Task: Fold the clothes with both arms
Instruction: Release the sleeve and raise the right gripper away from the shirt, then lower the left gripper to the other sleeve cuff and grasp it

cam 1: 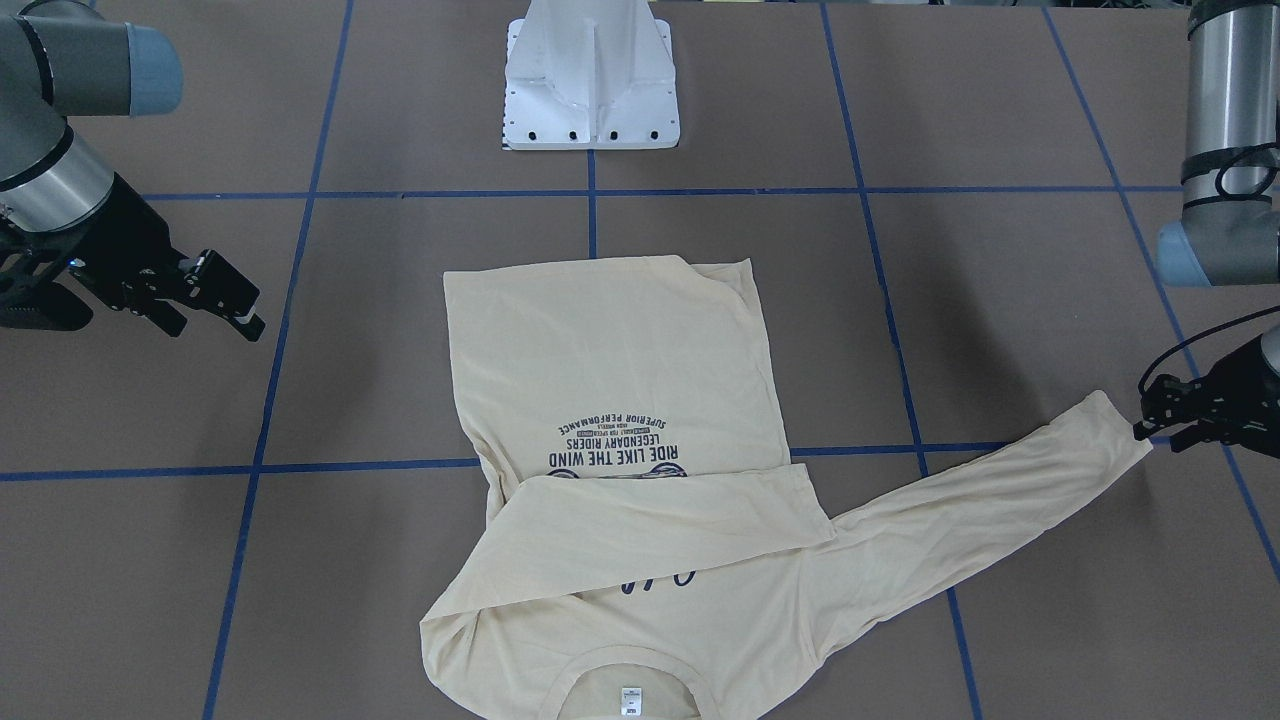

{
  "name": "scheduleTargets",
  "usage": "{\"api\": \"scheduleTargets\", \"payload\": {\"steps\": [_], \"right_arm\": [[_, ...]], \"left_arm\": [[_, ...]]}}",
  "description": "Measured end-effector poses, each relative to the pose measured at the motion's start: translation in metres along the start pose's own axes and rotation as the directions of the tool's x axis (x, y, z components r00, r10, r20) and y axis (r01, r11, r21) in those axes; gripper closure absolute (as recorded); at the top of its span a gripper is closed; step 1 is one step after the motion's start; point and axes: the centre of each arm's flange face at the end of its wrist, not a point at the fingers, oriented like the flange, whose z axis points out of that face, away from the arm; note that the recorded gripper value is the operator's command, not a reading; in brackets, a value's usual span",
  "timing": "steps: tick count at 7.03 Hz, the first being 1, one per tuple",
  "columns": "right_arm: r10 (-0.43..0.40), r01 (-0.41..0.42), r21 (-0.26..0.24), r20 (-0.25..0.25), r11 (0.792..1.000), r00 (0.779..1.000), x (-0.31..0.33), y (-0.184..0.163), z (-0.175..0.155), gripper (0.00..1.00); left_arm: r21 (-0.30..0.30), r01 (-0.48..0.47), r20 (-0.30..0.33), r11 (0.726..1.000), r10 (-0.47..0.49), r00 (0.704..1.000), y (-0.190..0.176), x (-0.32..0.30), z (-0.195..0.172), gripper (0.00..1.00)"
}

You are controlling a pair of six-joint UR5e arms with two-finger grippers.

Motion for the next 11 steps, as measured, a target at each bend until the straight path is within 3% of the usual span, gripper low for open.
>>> {"api": "scheduleTargets", "payload": {"steps": [9, 11], "right_arm": [[-0.006, 0.006, 0.013, -0.013, 1.000, 1.000, 0.000, 0.002, 0.006, 0.01], [-0.008, 0.008, 0.016, -0.012, 1.000, 1.000, -0.002, 0.002, 0.005, 0.01]], "left_arm": [[-0.032, -0.002, 0.009, 0.999, 0.002, 1.000, 0.004, 0.003, 0.020, 0.50], [-0.035, 0.000, 0.010, 0.999, 0.000, 1.000, 0.005, 0.001, 0.021, 0.55]]}}
